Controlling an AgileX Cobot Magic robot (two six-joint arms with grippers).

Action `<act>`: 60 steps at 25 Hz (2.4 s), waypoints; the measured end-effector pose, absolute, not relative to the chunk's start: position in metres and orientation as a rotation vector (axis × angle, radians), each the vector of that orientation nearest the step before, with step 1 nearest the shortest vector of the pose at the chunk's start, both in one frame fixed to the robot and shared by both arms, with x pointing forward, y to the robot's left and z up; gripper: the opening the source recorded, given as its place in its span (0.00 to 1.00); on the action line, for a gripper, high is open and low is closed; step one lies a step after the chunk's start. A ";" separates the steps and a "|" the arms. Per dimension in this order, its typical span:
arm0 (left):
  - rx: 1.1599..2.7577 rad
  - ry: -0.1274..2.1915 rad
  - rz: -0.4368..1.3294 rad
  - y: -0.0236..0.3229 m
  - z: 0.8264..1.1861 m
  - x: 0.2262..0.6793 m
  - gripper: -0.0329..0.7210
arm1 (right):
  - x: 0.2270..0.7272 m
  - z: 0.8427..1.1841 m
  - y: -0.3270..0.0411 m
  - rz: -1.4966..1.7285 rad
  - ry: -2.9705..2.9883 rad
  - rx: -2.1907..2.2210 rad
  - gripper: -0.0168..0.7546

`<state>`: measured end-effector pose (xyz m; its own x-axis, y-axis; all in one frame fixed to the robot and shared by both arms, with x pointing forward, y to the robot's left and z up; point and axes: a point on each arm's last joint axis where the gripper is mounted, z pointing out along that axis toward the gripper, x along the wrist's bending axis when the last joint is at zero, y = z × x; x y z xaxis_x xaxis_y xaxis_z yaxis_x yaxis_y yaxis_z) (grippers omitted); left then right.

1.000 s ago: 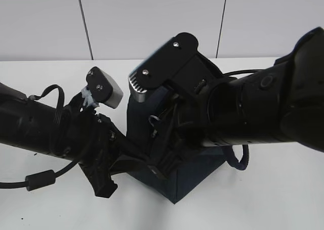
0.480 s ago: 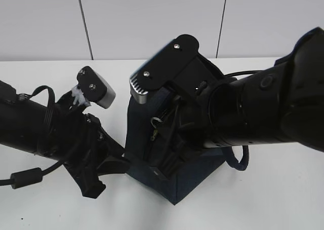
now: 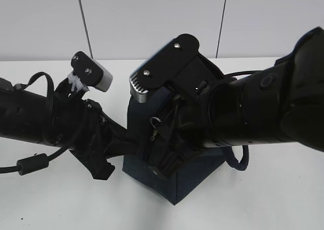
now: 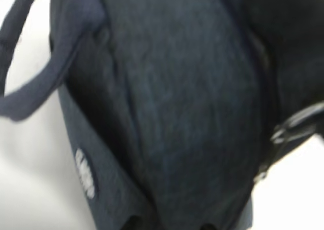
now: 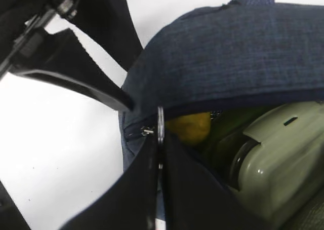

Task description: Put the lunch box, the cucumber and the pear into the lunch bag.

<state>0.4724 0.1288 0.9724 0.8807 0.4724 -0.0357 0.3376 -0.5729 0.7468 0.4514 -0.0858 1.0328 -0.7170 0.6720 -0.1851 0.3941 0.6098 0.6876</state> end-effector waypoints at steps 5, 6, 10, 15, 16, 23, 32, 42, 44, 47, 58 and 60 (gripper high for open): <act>2.192 0.536 0.181 0.124 0.972 0.472 0.22 | 0.451 1.033 -0.085 0.889 2.410 0.861 0.03; 2.195 0.532 0.179 0.123 0.971 0.472 0.15 | 0.451 1.033 -0.085 0.889 2.410 0.861 0.03; 2.195 0.514 0.167 0.123 0.971 0.471 0.04 | 0.452 1.040 -0.085 0.907 2.395 0.864 0.03; 2.199 0.502 0.161 0.122 0.971 0.470 0.04 | 0.455 1.059 -0.085 0.907 2.368 0.885 0.03; 2.200 0.497 0.159 0.122 0.971 0.470 0.04 | 0.456 1.063 -0.084 0.903 2.361 0.881 0.03; 2.207 0.495 0.138 0.122 0.970 0.468 0.04 | 0.461 1.073 -0.089 0.827 2.317 0.868 0.03; 2.212 0.546 0.081 0.127 0.959 0.459 0.03 | 0.482 1.077 -0.109 0.836 2.165 1.055 0.03; 2.216 0.551 0.056 0.128 0.956 0.455 0.03 | 0.524 1.091 -0.143 0.885 1.992 1.221 0.03; 2.216 0.552 0.054 0.128 0.955 0.454 0.03 | 0.536 1.087 -0.145 0.861 1.981 1.245 0.03; 2.219 0.555 0.057 0.129 0.955 0.454 0.03 | 0.556 1.077 -0.151 0.821 1.967 1.295 0.03; 2.144 0.703 0.095 0.140 0.958 0.464 0.04 | 0.594 1.032 -0.189 0.777 2.013 1.565 0.03; 2.105 0.730 0.079 0.144 0.961 0.465 0.08 | 0.595 1.035 -0.185 0.815 2.040 1.549 0.03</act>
<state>0.4648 0.1437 0.9607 0.8251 0.5263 -0.2053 0.4706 -0.4393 0.7652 0.5949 -0.1853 1.0352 -0.2680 0.9634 -0.0006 0.6978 0.1946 0.6894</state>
